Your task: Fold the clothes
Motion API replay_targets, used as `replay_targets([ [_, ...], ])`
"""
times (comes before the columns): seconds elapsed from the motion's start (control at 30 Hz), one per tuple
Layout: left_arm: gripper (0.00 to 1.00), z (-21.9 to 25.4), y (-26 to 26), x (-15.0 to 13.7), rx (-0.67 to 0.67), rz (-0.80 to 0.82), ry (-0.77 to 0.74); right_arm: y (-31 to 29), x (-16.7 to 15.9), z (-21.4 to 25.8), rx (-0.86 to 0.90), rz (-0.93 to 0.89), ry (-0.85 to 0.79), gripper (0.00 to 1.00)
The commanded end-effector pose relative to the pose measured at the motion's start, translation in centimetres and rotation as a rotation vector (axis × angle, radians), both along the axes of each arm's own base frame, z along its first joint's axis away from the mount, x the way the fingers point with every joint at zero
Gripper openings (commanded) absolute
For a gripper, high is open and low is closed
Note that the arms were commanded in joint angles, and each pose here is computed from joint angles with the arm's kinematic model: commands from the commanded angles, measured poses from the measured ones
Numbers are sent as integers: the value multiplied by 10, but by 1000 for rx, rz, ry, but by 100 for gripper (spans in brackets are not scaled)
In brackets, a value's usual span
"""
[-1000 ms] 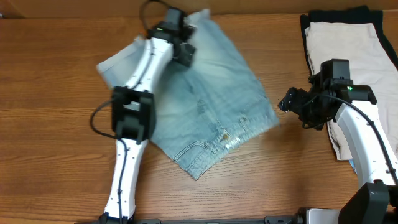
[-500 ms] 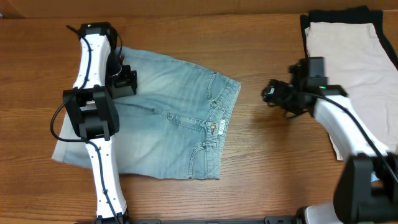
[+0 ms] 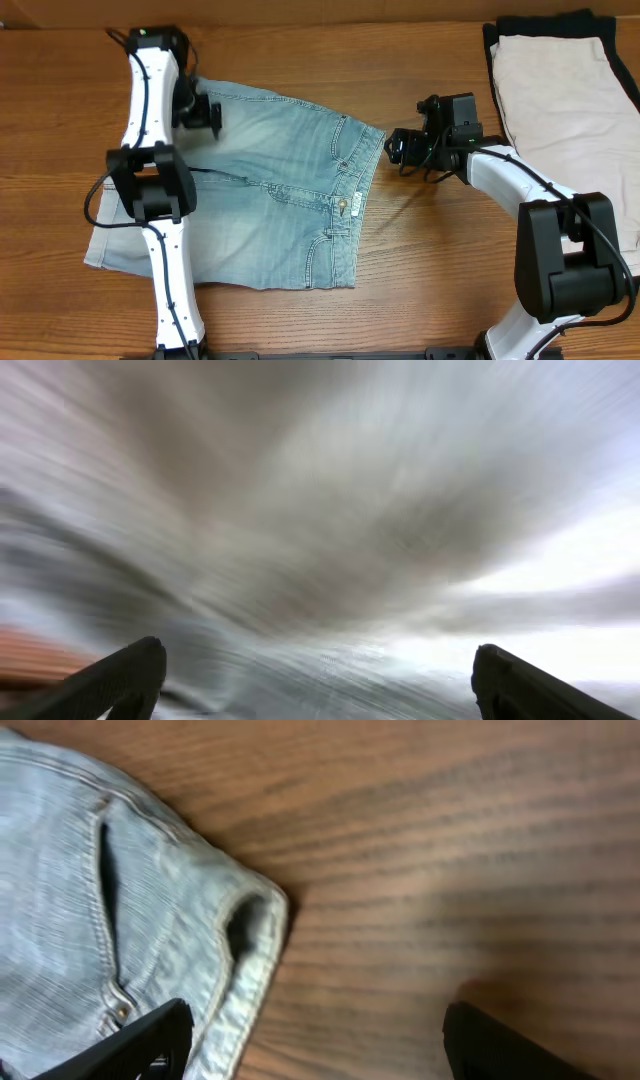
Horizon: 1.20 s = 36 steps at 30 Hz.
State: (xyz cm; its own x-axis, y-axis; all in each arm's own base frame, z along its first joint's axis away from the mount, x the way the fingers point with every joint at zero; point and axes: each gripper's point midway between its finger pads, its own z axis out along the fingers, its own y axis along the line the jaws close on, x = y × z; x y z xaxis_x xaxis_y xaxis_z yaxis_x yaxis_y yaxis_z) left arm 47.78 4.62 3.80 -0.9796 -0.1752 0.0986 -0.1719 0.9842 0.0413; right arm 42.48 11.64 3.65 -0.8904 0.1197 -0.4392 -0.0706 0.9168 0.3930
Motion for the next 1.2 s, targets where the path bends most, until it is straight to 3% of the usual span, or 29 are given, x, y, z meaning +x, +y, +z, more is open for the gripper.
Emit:
replay_targets([
  [0.0,100,93,4,32,45,43,-288,4,4,1,-11,66,-48,83],
  [0.17,100,178,4,43,56,64,-539,19,2,1,10,193,-94,72],
  [0.37,100,245,-1,35,40,64,-709,34,1,-22,8,231,-74,72],
  [0.83,96,265,-13,29,-14,43,-750,53,21,-22,74,214,-153,72],
  [0.87,95,265,-13,29,-10,42,-750,53,23,-21,80,204,-161,69],
  [1.0,94,264,-14,28,-8,37,-749,48,31,-16,86,185,-188,10],
  [1.03,93,264,-14,28,-8,37,-748,44,33,-15,90,171,-188,4],
  [1.17,93,264,-16,28,-5,16,-747,31,41,-11,106,135,-202,4],
])
